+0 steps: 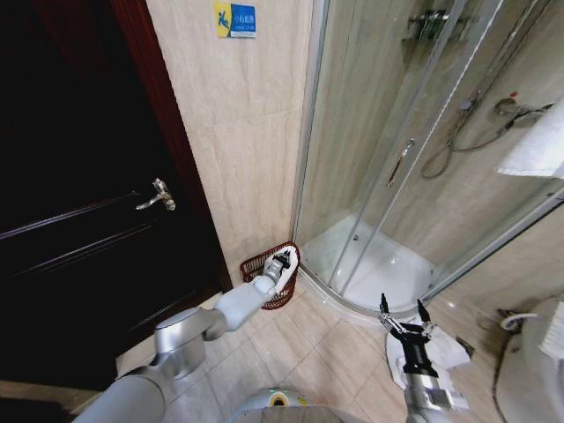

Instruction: Discard the used towel into the hamper.

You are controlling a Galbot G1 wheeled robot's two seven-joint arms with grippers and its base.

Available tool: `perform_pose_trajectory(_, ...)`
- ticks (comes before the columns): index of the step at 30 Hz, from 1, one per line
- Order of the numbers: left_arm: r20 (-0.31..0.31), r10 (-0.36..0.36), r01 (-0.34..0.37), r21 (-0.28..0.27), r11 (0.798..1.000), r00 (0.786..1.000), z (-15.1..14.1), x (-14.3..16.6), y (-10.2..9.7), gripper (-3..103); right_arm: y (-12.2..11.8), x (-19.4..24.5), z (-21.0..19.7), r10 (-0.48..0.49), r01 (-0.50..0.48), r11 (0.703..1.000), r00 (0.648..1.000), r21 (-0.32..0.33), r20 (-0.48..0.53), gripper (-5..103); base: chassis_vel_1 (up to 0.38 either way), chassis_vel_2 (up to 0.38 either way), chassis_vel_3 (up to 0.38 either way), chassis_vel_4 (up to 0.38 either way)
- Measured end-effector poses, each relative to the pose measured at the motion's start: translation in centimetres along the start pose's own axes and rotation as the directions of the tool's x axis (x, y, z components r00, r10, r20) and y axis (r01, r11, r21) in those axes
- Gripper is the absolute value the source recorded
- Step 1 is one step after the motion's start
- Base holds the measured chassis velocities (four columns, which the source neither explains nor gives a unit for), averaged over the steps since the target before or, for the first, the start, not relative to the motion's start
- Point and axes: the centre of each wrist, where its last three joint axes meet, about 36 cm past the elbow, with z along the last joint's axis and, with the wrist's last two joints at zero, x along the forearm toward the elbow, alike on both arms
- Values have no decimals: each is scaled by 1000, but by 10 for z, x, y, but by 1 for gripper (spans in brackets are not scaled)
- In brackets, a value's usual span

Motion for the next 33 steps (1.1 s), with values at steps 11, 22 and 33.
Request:
perform_pose_trajectory(11,13,-218,216,85,973,976,-40,-15,-6,2,1,0,-4,-11,11,1000,1000,2,6,100,0,0,0,0)
perform_pose_trajectory(22,-37,-276,278,94,956,961,-60,-22,-4,22,1,3,-6,-12,12,1000,1000,4,3,100,0,0,0,0)
perform_pose_trajectory(33,-47,-306,310,112,944,951,-52,-18,5,65,0,5,-5,-10,10,1000,1000,7,4,100,0,0,0,0)
